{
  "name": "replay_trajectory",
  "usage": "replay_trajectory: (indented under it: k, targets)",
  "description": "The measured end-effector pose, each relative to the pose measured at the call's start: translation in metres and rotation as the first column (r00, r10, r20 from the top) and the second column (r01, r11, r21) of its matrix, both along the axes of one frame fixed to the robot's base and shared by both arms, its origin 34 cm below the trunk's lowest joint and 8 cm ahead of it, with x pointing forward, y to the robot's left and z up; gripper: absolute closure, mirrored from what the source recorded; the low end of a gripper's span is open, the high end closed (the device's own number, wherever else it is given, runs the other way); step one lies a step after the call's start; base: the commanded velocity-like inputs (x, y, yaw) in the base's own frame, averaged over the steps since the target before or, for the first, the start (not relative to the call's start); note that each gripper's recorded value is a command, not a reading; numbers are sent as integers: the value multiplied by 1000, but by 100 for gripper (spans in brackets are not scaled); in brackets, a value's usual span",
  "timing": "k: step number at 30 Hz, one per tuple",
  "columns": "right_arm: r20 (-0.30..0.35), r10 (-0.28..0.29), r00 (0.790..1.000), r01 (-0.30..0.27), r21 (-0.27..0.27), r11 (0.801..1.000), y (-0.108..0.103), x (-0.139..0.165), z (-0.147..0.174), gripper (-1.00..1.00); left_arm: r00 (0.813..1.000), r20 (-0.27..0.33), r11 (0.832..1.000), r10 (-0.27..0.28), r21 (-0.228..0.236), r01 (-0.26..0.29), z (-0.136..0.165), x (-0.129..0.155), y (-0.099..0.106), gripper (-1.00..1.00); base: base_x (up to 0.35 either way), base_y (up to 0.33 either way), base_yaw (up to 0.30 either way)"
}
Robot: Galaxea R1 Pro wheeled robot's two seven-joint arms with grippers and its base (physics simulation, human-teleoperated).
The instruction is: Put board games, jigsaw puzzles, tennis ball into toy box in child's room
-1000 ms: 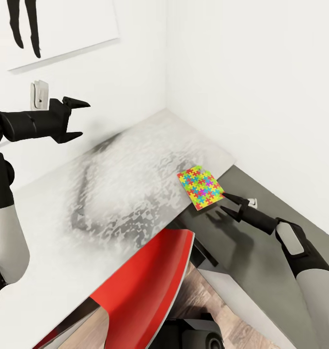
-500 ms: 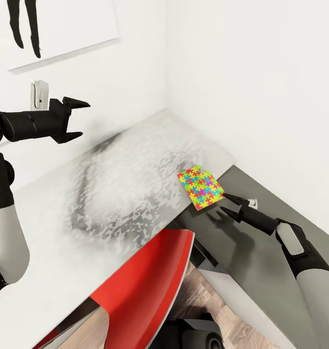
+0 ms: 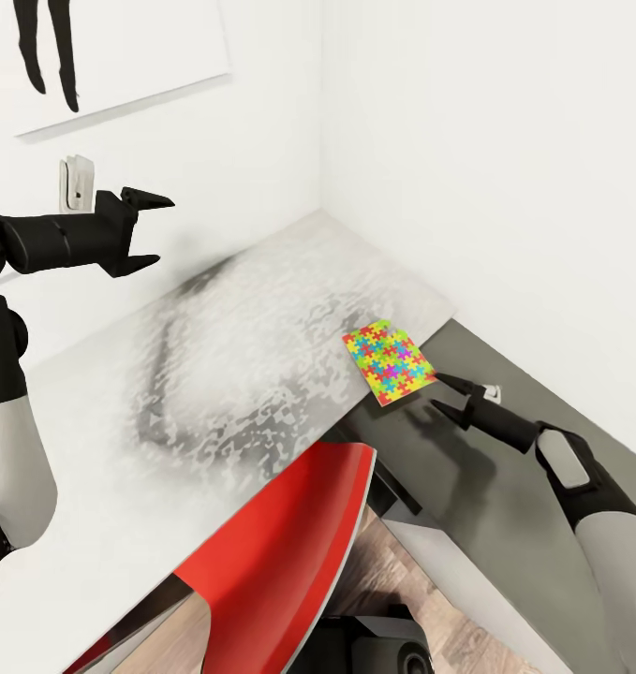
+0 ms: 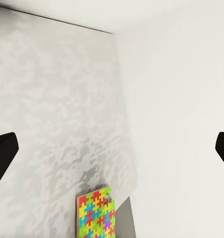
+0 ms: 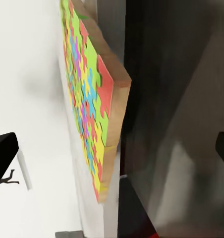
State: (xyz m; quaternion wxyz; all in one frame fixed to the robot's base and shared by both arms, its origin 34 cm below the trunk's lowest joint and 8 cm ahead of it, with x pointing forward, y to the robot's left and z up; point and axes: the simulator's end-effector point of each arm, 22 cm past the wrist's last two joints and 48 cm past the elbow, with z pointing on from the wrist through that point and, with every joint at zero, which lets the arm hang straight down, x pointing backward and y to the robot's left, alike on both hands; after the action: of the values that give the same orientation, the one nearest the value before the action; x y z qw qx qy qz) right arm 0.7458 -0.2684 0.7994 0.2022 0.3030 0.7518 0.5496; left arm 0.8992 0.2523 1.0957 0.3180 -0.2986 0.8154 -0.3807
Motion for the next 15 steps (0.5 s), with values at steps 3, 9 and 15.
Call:
replay_trajectory:
  k: [3,9,15]
  targets:
    - [-8,-13,1000,13,-7,1000,-5,2,-4,-100,1000,0,1000,0,0,0,0,0,0,-100,0,0,0]
    - [-13,-28,1000,28,-16,999,-11,5,-7,-100,1000,0,1000,0,-1,0,0,0,0,-100,0,0,0]
    - [-15,-34,999,34,-20,999,-14,7,-9,-100,1000,0,1000,-1,0,1,0,0,0,-100,0,0,9]
